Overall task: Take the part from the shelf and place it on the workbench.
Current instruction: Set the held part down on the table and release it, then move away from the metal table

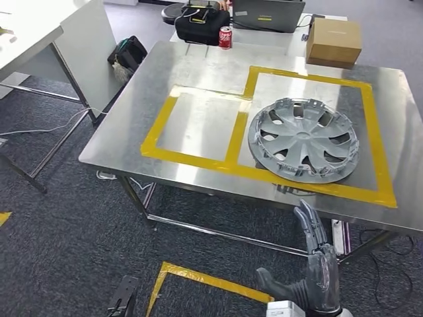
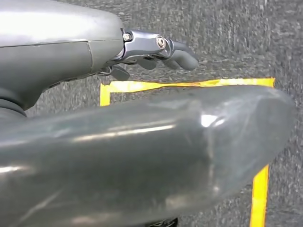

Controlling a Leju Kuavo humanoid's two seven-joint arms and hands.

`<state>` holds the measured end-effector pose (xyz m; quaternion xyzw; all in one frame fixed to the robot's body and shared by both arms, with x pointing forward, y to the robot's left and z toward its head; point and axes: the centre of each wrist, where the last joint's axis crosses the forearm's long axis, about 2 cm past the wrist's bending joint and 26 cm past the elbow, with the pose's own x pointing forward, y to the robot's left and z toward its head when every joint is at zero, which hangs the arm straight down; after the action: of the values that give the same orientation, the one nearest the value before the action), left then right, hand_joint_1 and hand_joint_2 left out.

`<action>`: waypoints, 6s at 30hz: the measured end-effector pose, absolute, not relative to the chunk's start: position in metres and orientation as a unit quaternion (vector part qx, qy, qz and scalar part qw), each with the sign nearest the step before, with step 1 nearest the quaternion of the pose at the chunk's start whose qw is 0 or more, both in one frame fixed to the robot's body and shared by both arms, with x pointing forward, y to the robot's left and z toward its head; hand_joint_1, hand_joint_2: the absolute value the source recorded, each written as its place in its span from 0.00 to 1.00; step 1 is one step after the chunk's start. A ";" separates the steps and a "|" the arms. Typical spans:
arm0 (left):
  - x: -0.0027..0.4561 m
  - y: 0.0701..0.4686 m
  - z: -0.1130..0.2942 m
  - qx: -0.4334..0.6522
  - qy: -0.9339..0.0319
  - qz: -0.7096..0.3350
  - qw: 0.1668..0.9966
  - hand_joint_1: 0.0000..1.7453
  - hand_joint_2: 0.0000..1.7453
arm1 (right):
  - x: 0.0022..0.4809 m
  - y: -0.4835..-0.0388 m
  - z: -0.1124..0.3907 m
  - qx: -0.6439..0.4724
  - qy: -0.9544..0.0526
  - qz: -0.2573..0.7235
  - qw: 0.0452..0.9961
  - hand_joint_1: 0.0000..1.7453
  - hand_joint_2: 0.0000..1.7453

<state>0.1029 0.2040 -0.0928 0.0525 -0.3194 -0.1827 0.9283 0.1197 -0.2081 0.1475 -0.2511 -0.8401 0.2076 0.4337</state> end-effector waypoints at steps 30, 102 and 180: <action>0.108 0.167 -0.082 0.135 -0.344 0.024 0.929 0.00 0.00 | 0.114 -0.330 -0.052 -0.359 -0.573 0.024 0.737 0.00 0.00; 0.045 0.245 -0.107 0.252 -0.267 0.347 0.863 0.00 0.00 | 0.081 -0.246 -0.101 -0.153 -0.434 -0.041 0.887 0.00 0.00; -0.035 0.273 -0.093 -0.174 -0.040 0.022 0.984 0.00 0.00 | 0.093 -0.255 -0.100 -0.165 -0.445 -0.008 0.880 0.00 0.00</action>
<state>-0.0353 0.2729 -0.0932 -0.1744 -0.0404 0.0217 0.9836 0.0933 -0.2552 -0.0996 -0.1648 -0.4455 -0.0079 0.8800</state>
